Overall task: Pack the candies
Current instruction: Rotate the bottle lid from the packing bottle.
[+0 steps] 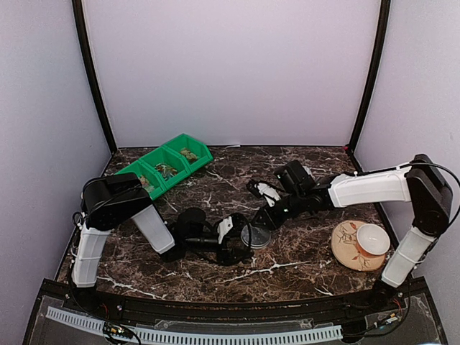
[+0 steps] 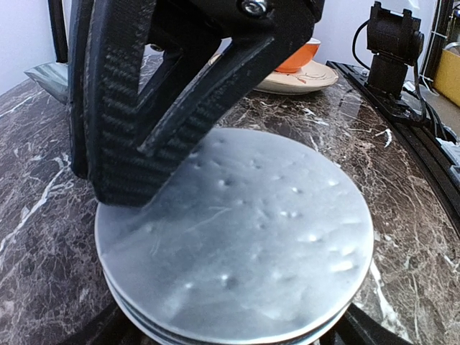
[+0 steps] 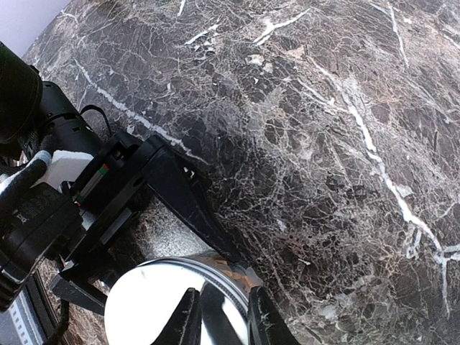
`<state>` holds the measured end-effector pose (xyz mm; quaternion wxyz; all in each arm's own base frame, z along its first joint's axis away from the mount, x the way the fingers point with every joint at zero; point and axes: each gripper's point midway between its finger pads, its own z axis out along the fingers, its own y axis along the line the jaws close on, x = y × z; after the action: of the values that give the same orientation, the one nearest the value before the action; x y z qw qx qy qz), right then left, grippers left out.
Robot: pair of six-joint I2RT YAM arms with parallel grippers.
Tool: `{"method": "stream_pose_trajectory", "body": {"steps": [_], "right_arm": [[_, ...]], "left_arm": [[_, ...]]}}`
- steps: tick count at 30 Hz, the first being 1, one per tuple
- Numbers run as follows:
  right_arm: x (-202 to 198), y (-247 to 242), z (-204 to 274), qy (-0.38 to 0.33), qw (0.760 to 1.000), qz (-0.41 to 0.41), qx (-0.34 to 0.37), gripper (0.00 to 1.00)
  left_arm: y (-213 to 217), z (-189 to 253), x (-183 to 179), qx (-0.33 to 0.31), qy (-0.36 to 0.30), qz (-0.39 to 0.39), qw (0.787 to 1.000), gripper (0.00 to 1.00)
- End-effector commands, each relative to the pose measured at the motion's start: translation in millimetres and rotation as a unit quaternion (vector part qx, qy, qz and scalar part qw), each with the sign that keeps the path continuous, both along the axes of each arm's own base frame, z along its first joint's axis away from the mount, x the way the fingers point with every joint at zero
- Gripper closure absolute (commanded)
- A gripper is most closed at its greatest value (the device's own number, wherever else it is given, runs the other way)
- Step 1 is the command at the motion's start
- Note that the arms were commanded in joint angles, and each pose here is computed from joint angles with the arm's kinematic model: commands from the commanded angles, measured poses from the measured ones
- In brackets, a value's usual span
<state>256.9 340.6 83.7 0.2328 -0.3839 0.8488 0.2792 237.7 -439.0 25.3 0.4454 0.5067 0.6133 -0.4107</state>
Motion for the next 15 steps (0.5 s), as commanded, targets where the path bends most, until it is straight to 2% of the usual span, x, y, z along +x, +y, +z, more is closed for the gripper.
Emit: {"method": "stream_pose_trajectory", "body": {"steps": [1, 7, 15], "right_arm": [[-18.7, -15.1, -11.5, 0.039, 0.999, -0.009, -0.019, 0.77], [-23.4, -29.1, -18.2, 0.046, 0.998, -0.037, -0.033, 0.79], [-37.5, -43.9, -18.5, 0.055, 0.997, -0.055, -0.028, 0.82]], "left_arm": [[19.4, -50.6, -6.7, 0.077, 0.080, 0.022, 0.994, 0.17], [19.6, -51.3, -2.6, 0.079, 0.079, 0.033, 0.993, 0.22], [21.3, -53.8, 1.4, 0.084, 0.079, 0.046, 0.992, 0.22]]}}
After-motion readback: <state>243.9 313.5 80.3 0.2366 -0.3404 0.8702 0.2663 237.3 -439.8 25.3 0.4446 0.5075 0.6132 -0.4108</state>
